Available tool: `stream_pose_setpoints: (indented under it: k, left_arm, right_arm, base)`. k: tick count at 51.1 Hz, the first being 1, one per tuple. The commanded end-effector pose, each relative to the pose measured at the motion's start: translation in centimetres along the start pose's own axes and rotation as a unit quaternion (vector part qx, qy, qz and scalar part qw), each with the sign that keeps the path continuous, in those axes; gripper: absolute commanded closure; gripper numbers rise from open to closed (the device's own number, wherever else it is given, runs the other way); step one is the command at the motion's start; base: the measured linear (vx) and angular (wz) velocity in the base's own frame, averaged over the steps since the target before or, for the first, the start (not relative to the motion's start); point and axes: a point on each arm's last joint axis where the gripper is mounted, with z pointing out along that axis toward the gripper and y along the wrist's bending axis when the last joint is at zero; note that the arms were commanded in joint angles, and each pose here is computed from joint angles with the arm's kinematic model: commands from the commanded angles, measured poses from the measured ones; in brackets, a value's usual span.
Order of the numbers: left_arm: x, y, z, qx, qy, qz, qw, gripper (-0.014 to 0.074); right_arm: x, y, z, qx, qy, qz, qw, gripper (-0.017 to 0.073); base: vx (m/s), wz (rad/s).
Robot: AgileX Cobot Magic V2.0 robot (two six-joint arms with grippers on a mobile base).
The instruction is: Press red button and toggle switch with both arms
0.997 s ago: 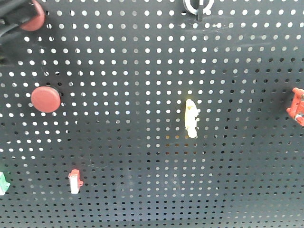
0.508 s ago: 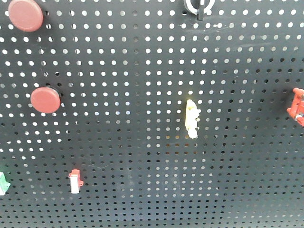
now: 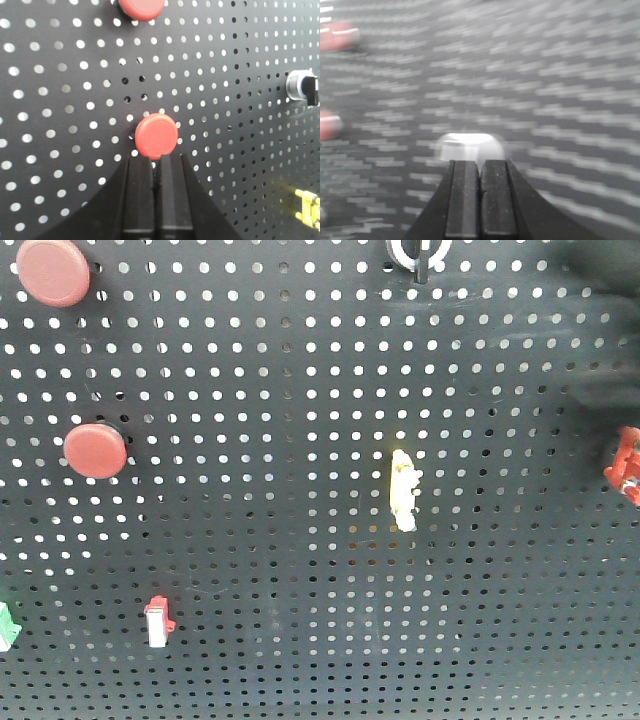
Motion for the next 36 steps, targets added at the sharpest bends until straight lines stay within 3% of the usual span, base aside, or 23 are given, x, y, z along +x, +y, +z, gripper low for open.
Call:
stream_pose_setpoints:
  k: [1,11,36]
  left_arm:
    - [-1.7,0.1,-0.4,-0.001,-0.054,-0.006,0.999,0.0591]
    - [-1.7,0.1,-0.4,-0.001,-0.054,-0.006,0.999,0.0591]
    - [-1.7,0.1,-0.4,-0.001,-0.054,-0.006,0.999,0.0591]
  right_arm:
    - [-1.9,1.1,1.1,-0.031,-0.048,0.004,0.998,0.0559]
    - [-0.7,1.8,4.0,-0.042,-0.02,0.016,0.999,0.0559]
    - [-1.1,-0.1,5.0,0.005,0.019,0.008,1.0,0.0559]
  base:
    - [0.0,0.0]
    - [0.0,0.0]
    - [0.0,0.0]
